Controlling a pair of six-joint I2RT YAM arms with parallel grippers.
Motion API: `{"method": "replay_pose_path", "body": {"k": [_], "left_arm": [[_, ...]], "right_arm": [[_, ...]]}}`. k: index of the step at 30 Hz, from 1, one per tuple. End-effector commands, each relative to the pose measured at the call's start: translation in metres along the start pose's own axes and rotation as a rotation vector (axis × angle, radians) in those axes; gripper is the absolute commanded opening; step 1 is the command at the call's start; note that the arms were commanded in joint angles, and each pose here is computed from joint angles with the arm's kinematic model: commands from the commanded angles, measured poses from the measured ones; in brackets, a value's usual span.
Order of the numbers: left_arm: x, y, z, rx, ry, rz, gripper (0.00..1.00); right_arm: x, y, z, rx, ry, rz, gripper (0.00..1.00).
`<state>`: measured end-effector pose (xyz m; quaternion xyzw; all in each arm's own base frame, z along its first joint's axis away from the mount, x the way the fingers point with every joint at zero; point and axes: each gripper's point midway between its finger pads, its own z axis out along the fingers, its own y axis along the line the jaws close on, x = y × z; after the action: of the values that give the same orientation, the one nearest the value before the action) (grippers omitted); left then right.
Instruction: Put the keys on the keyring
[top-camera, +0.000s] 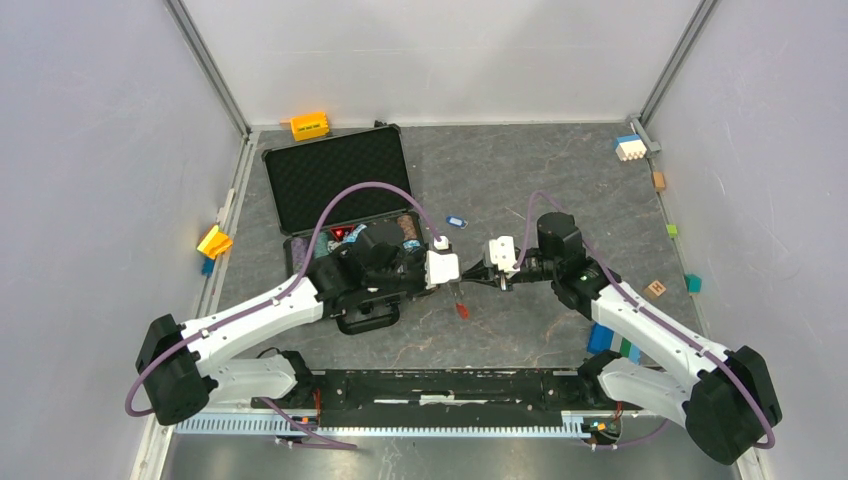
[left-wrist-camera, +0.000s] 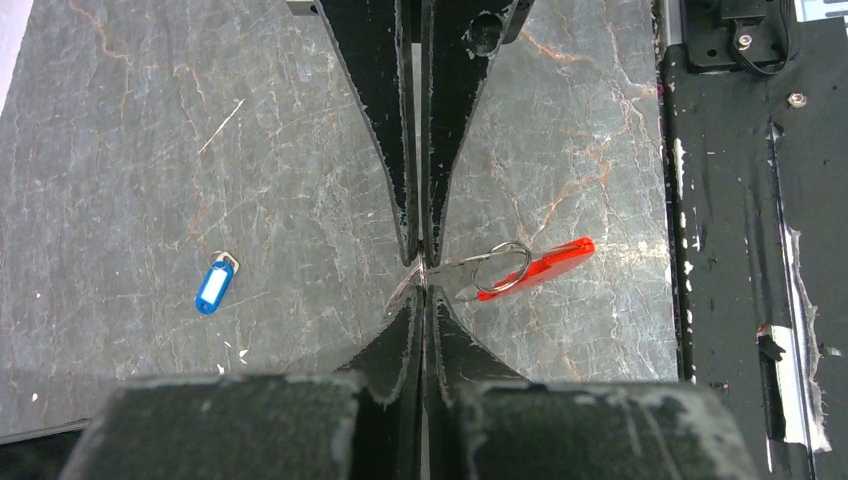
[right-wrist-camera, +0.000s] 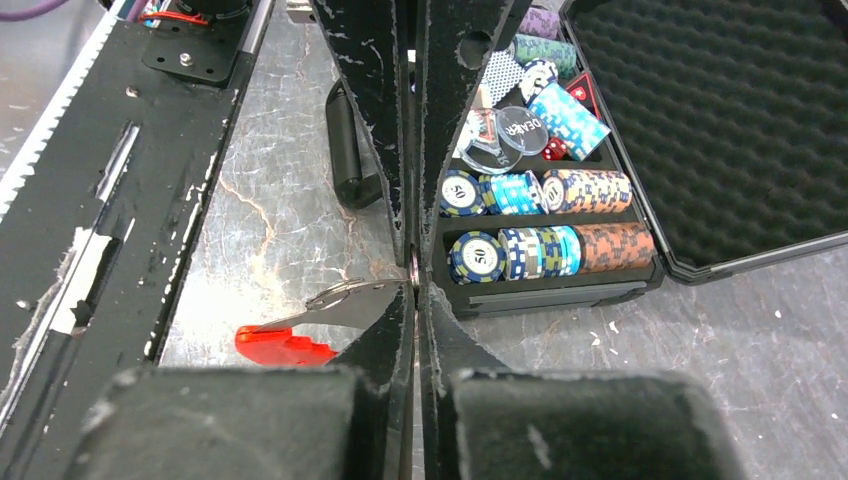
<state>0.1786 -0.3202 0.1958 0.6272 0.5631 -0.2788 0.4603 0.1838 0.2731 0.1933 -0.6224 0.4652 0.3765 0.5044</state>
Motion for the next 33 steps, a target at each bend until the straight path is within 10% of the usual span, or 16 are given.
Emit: {"method": "replay_pose_path", "body": {"k": [1,21,33], "left_arm": [[-0.022,0.007,0.001,-0.014,-0.074,-0.013,0.02],[-0.030,0.012,0.000,0.012,-0.172,0.017,0.15],[-0.028,0.011,0.000,0.016,-0.164,0.011,0.02]], "right_arm": [[-0.019,-0.007,0.000,0.014,-0.046,-0.052,0.00],[-0.030,-0.014,0.000,0.067,-0.109,0.009,0.00],[-0.025,-0.015,-0.001,0.080,-0.101,0.018,0.00]]}}
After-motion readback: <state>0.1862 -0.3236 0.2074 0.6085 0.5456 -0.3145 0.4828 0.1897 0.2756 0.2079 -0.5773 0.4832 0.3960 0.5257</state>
